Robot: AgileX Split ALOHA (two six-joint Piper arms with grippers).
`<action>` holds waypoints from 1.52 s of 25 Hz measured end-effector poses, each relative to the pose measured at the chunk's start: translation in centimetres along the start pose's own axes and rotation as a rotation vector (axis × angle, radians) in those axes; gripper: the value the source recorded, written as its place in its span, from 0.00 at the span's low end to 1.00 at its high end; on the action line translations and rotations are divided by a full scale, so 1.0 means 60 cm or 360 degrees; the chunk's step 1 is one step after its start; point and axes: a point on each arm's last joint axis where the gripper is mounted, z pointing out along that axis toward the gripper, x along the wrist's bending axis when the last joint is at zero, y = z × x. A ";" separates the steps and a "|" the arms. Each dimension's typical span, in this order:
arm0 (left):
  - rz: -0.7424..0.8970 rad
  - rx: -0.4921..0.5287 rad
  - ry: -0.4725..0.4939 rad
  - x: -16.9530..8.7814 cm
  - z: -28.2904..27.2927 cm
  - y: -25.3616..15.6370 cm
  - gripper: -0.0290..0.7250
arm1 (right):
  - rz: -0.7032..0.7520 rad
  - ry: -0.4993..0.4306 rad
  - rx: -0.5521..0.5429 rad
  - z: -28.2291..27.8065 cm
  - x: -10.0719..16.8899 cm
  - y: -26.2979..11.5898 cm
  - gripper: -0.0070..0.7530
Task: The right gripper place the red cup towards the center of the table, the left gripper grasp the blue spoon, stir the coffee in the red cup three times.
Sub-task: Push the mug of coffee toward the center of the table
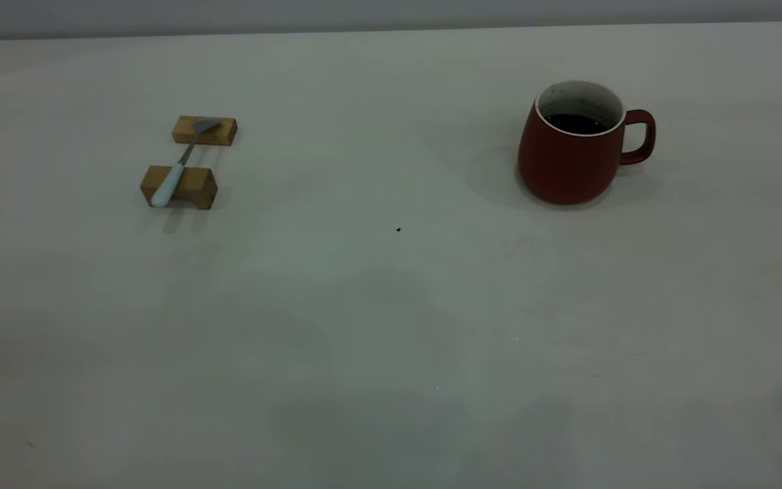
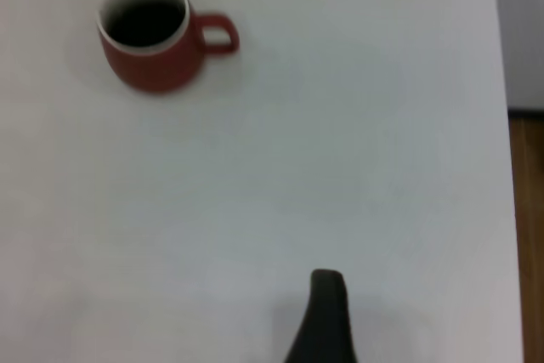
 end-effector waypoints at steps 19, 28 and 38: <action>0.0000 0.0000 0.0000 0.000 0.000 0.000 0.72 | -0.1046 0.0376 0.0637 0.436 0.001 0.153 0.93; 0.0000 0.0000 0.0000 0.000 0.000 0.000 0.72 | -0.1544 0.0510 0.0604 0.547 0.020 0.157 0.92; 0.0000 0.0000 0.0000 0.000 0.000 0.000 0.72 | -0.1898 0.0560 0.0478 0.604 0.069 0.151 0.91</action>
